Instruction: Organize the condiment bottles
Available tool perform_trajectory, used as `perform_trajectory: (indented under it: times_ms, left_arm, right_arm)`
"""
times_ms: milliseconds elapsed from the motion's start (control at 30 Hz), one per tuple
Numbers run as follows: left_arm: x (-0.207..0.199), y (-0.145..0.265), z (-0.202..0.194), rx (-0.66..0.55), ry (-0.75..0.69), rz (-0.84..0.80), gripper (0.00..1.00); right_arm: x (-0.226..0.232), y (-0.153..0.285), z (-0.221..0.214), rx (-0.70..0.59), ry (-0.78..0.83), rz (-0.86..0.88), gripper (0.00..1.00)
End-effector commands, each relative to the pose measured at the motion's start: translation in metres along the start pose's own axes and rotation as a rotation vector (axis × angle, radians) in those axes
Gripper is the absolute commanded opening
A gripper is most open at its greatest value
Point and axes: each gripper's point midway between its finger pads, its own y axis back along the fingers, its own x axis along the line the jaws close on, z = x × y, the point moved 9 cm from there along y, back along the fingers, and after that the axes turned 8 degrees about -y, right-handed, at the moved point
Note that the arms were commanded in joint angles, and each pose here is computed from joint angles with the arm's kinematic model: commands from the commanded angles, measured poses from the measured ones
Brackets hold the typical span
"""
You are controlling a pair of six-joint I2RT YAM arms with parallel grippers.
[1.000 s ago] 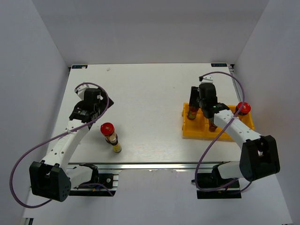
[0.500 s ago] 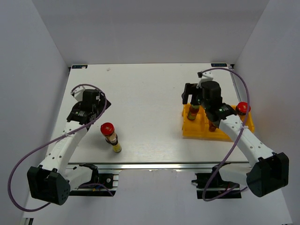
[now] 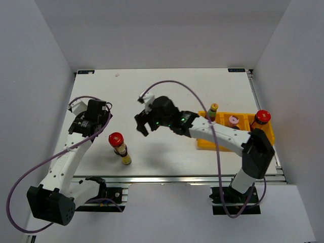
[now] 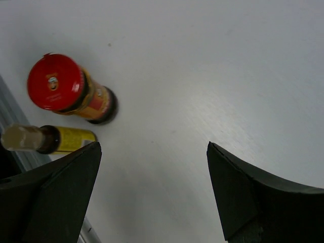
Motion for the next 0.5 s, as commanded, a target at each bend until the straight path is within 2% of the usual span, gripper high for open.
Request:
perform_trajectory:
  times_ms: [0, 133, 467]
  left_arm:
    - [0.009, 0.015, 0.016, -0.074, 0.070, 0.028, 0.98]
    - [0.013, 0.016, 0.015, -0.084, 0.076, 0.032, 0.98]
    - [0.011, 0.016, 0.015, -0.087, 0.074, 0.006, 0.98]
  right_arm:
    - [0.045, -0.016, 0.004, 0.029, 0.081, 0.153, 0.89]
    - [0.077, -0.020, -0.009, 0.059, 0.136, 0.234, 0.89]
    - [0.109, -0.013, -0.018, 0.051, 0.153, 0.307, 0.89]
